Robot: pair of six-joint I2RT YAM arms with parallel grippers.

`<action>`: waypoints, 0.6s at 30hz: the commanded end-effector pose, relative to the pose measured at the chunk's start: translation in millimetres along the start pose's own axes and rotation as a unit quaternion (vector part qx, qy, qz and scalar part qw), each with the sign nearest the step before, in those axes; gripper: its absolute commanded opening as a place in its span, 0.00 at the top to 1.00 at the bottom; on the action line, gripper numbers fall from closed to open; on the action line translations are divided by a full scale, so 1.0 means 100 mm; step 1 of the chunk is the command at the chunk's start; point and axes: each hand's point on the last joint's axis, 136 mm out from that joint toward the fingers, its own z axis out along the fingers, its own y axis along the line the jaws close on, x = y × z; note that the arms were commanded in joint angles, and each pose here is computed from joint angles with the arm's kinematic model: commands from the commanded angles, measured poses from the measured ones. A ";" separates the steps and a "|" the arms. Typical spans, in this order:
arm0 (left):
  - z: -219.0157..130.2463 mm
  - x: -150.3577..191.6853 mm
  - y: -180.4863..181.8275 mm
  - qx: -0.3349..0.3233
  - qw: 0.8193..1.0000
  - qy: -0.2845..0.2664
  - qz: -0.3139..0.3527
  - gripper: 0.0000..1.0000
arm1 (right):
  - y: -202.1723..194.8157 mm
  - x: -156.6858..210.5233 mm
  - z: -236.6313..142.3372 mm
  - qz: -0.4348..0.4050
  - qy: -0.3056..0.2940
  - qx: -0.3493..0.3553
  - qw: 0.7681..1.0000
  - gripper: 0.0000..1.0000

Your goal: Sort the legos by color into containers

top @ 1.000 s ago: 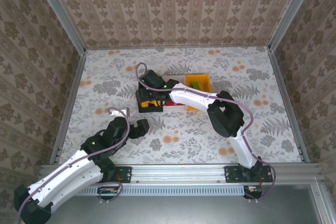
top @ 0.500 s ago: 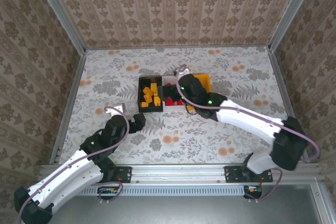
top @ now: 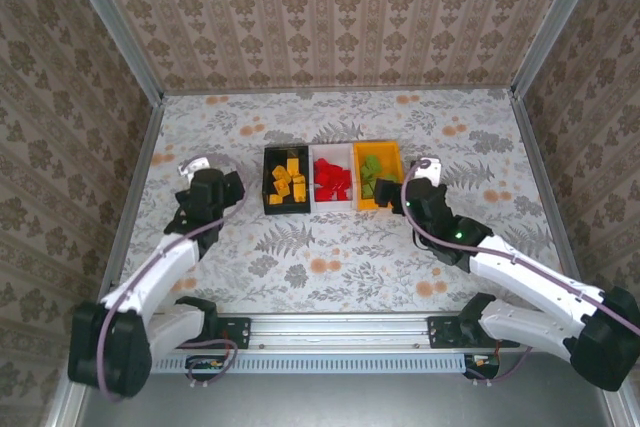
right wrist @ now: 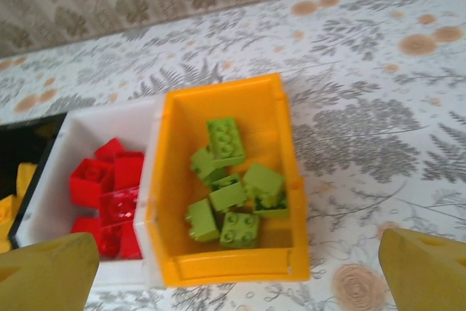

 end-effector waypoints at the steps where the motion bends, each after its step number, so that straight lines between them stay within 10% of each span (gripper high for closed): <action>1: 0.23 -0.16 -0.13 0.021 0.995 -0.007 0.097 0.00 | -0.18 -0.07 -0.04 0.020 -0.024 0.035 0.999 0.00; 12: 0.73 -0.09 0.14 -0.015 0.982 0.005 0.188 0.00 | -0.41 -0.15 -0.03 0.041 -0.047 0.075 0.995 0.00; 18: 0.74 -0.11 0.07 0.043 0.982 -0.094 0.156 0.00 | -0.59 -0.21 0.01 0.042 -0.062 0.119 0.990 0.00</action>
